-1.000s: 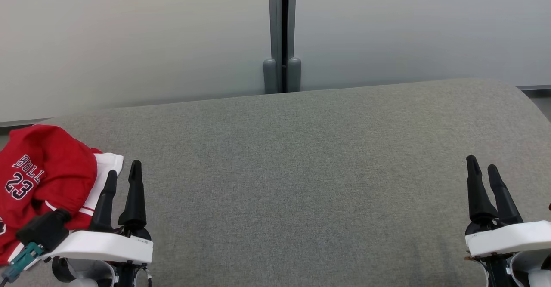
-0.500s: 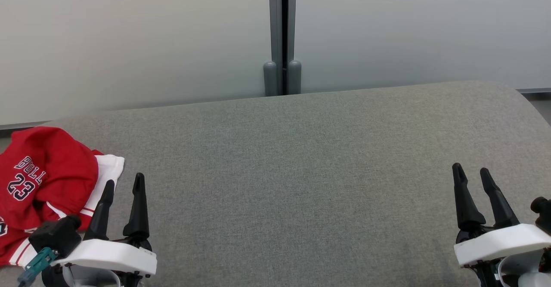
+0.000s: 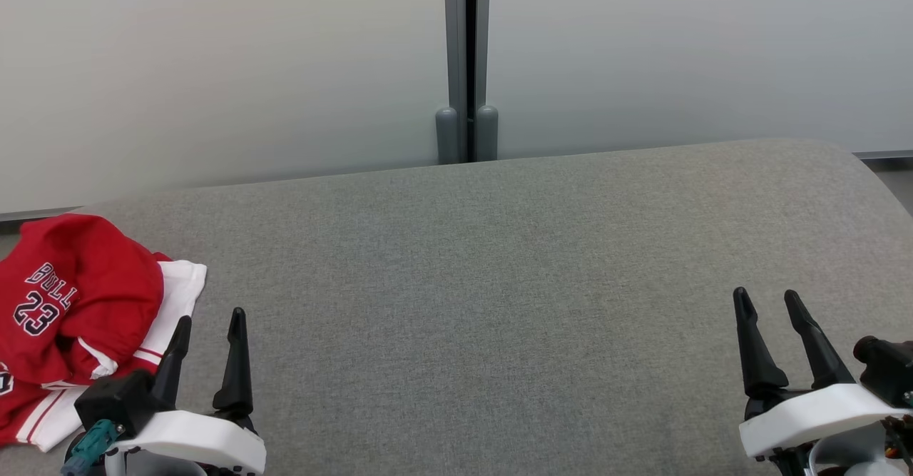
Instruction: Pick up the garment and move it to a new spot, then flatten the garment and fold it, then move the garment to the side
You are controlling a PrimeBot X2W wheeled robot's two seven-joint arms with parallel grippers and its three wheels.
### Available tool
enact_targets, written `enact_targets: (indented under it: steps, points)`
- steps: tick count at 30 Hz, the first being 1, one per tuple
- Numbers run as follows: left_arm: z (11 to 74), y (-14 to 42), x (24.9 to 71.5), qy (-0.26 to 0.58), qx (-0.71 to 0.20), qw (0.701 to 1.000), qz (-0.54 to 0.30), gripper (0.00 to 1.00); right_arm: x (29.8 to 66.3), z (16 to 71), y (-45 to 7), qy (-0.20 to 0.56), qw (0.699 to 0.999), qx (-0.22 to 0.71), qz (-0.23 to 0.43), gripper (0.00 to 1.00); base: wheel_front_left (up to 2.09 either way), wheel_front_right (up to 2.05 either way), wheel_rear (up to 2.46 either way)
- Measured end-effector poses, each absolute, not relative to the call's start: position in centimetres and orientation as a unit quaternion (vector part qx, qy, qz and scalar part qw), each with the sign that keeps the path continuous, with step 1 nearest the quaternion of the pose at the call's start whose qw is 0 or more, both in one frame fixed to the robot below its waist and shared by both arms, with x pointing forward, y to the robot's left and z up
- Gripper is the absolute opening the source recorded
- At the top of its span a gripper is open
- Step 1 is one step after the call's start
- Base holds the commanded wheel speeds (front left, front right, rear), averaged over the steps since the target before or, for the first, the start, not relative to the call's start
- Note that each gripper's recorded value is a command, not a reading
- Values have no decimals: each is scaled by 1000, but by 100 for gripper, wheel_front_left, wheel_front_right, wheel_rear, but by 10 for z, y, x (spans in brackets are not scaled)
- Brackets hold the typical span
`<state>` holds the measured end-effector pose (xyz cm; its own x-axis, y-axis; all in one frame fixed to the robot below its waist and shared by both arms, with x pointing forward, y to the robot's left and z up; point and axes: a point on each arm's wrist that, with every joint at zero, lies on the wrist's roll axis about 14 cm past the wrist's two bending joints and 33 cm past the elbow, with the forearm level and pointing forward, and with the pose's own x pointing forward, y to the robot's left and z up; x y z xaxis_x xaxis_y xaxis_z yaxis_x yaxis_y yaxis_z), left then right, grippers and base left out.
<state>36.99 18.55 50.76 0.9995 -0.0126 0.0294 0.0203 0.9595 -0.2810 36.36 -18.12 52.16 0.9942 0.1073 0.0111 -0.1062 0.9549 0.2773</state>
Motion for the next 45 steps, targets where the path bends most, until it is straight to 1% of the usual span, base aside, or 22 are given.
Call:
enact_targets:
  steps: [13,45]
  points:
    - [501,183,367,-8,-91,996,-12,100,358,520,-177,4,994,92,59,100,0,0,0]
    - [493,183,360,-6,-16,1000,-7,100,352,515,-173,19,997,16,67,100,0,0,0]
